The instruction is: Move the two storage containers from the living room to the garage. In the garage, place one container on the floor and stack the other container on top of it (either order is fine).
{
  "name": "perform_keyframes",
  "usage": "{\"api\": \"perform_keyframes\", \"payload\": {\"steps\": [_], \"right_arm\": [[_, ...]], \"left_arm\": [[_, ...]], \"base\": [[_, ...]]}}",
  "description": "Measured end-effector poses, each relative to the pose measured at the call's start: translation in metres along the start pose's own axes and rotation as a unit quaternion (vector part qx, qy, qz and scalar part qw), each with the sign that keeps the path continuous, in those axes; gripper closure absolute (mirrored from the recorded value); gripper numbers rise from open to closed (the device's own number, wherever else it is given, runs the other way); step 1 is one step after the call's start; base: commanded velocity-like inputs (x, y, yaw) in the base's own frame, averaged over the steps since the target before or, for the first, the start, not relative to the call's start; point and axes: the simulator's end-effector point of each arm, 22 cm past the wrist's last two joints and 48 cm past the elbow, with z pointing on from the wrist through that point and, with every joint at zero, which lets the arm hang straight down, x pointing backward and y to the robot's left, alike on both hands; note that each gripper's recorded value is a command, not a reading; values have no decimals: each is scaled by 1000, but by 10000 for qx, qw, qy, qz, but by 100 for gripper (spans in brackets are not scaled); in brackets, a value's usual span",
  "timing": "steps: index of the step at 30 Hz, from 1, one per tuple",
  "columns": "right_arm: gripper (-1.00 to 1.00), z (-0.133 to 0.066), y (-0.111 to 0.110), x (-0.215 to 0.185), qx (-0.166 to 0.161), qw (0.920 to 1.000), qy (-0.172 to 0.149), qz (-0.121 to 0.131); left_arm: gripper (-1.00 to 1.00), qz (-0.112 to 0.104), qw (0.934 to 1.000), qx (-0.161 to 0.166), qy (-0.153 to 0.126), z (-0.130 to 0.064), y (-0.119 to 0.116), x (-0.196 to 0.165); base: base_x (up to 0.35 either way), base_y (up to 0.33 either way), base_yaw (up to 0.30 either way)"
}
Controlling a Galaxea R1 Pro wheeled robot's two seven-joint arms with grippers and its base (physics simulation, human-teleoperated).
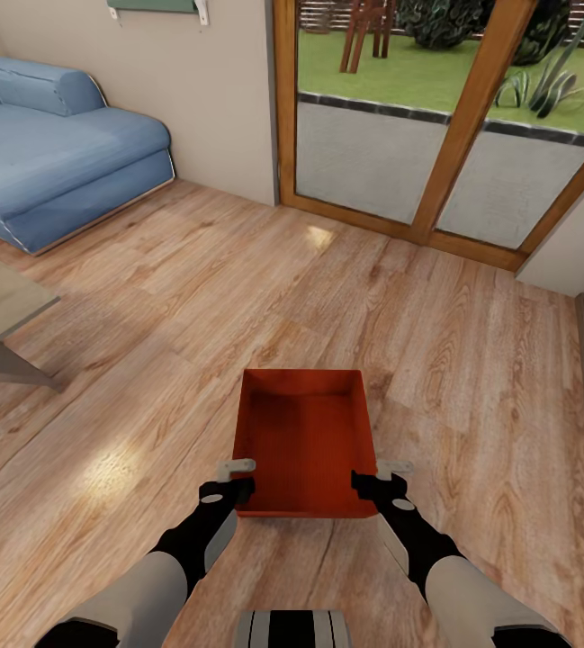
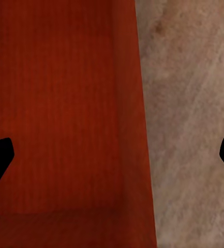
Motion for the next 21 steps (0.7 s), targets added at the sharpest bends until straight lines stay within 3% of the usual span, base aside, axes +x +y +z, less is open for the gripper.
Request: {"api": "perform_keyframes", "payload": {"steps": [16, 21], "right_arm": [[-100, 0, -1, 0, -5, 10000, 1, -36], [-100, 0, 1, -1, -49, 9996, -31, -279]], "left_arm": [[-100, -14, 10000, -38, -10, 0, 2, -1], [-100, -16, 10000, -41, -5, 0, 2, 0]], "base": [[0, 0, 0], [0, 0, 0]]}}
